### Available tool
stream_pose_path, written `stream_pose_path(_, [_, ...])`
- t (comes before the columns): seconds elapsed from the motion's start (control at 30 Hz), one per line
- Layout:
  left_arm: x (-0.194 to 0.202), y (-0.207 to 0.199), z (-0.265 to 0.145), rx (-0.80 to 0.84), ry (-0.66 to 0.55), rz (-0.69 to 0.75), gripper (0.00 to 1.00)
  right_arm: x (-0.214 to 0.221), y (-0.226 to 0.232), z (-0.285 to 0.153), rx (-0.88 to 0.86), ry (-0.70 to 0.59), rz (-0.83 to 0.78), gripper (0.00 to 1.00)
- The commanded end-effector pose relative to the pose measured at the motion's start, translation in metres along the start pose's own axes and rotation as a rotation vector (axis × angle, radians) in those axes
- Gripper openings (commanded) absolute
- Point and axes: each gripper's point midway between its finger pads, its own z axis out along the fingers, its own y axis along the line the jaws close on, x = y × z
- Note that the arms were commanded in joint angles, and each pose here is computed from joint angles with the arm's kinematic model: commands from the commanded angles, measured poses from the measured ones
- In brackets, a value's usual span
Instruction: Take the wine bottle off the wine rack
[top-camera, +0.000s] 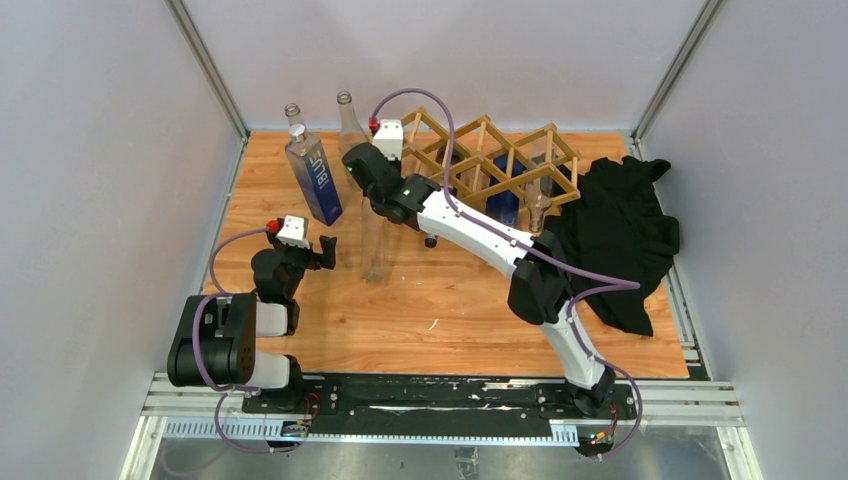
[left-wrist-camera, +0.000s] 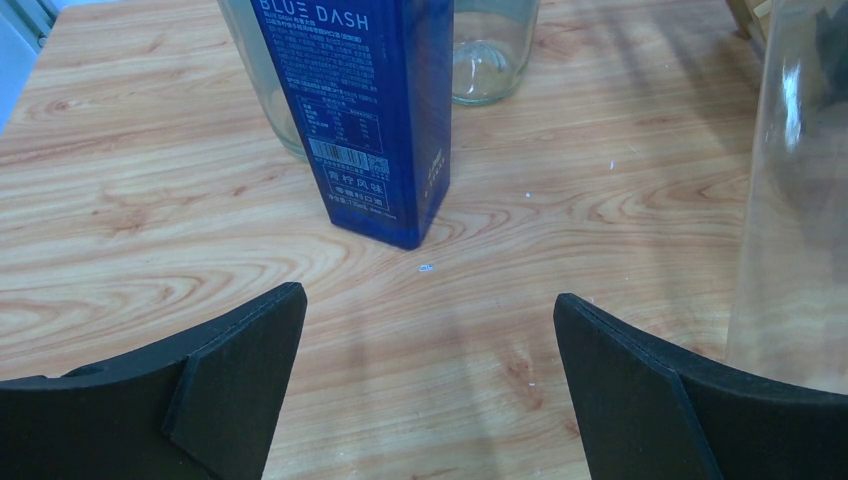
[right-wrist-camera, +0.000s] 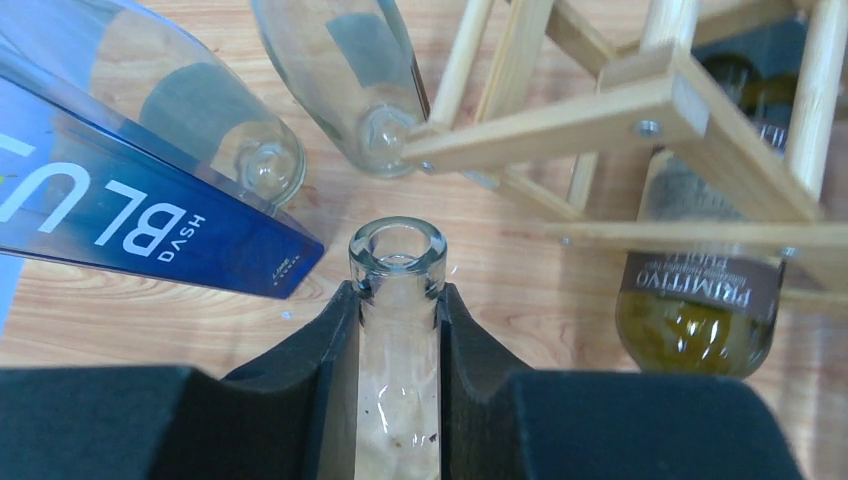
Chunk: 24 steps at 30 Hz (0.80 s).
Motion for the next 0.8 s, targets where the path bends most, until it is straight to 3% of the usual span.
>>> stream_pose_path(0.0, [-0.013, 0.006, 0.004, -0.017, -0.045, 0.015, 1.00, -0.065, 0.007, -0.009, -0.044, -0.179, -0.069, 0.00])
stream_pose_path(0.77, [-0.013, 0.006, 0.004, -0.017, -0.046, 0.016, 1.00, -0.152, 0.059, -0.029, -0.302, -0.606, -0.042, 0.00])
